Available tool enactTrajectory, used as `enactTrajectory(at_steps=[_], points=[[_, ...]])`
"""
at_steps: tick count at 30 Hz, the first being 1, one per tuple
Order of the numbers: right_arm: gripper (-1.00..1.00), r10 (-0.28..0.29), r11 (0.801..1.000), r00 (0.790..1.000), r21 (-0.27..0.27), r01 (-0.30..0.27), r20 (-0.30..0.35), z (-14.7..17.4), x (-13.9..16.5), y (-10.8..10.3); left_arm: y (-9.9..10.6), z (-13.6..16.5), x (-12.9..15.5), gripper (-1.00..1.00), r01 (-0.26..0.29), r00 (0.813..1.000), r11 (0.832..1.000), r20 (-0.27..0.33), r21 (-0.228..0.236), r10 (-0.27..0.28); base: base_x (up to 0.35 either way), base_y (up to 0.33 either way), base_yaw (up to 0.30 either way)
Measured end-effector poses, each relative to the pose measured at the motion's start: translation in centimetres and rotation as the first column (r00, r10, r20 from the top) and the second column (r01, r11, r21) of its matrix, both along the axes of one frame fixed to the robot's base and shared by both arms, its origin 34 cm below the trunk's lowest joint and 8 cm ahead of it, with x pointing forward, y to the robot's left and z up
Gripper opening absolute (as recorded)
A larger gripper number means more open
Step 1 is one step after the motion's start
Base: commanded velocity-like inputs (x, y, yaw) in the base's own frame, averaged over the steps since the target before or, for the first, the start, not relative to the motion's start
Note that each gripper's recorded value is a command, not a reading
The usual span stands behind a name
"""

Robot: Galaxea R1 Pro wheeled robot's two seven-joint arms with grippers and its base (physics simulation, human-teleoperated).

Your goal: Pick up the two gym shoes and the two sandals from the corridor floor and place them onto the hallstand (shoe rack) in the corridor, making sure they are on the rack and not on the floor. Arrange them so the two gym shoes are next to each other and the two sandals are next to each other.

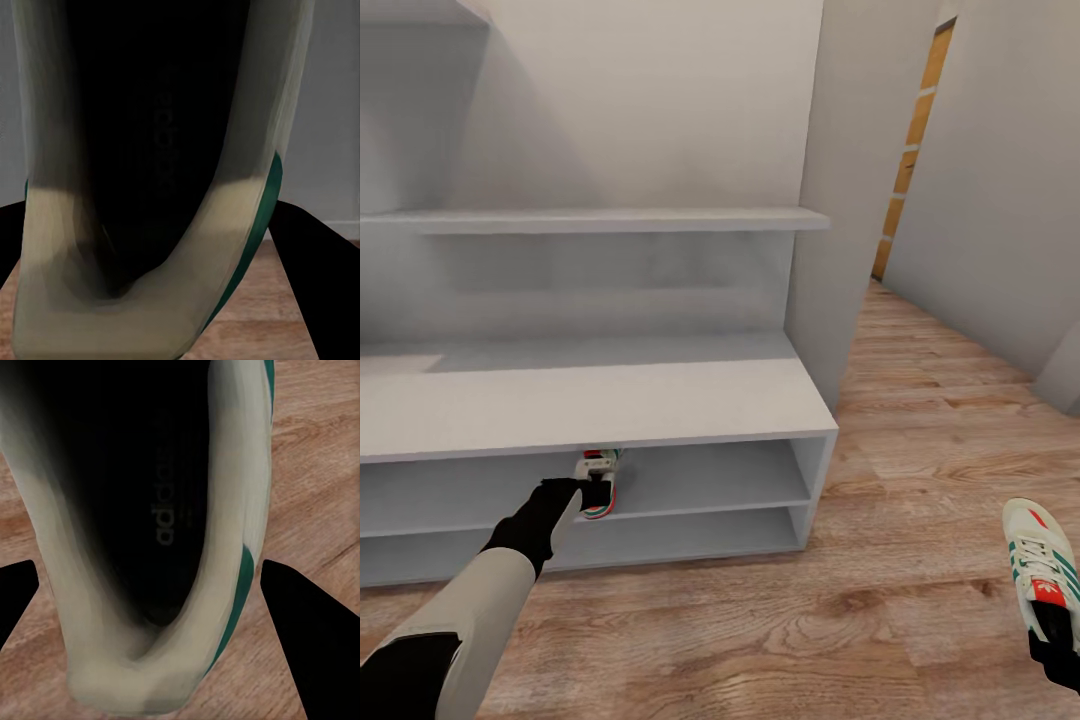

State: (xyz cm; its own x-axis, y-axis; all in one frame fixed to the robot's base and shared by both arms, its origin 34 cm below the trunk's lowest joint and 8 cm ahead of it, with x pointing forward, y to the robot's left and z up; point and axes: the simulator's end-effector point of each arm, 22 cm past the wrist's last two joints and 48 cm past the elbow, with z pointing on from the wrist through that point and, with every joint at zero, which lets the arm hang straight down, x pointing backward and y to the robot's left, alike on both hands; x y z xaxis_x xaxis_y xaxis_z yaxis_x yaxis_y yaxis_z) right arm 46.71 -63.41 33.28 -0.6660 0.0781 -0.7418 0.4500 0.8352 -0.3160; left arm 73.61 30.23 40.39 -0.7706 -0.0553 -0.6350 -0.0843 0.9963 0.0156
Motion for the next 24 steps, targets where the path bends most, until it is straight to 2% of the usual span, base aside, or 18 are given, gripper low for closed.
enactTrajectory(at_steps=[4,11,24], points=[[-1.0,0.0,1.0,1.0,0.0,0.0,0.0,0.0,0.0,0.0,-0.01,-0.01,-0.01,-1.0,0.0,1.0,1.0,0.0,-0.001,0.0,0.034,0.0,0.0],[-1.0,0.0,1.0,1.0,0.0,0.0,0.0,0.01,-0.01,0.0,0.08,-0.05,-0.07,-1.0,-0.001,1.0,1.0,-0.002,0.0,0.001,0.191,0.0,0.0],[-1.0,0.0,1.0,1.0,0.0,0.0,-0.001,-0.01,-0.01,0.0,0.12,-0.07,-0.07,-1.0,-0.002,1.0,1.0,0.0,0.0,0.002,0.023,0.0,0.0]])
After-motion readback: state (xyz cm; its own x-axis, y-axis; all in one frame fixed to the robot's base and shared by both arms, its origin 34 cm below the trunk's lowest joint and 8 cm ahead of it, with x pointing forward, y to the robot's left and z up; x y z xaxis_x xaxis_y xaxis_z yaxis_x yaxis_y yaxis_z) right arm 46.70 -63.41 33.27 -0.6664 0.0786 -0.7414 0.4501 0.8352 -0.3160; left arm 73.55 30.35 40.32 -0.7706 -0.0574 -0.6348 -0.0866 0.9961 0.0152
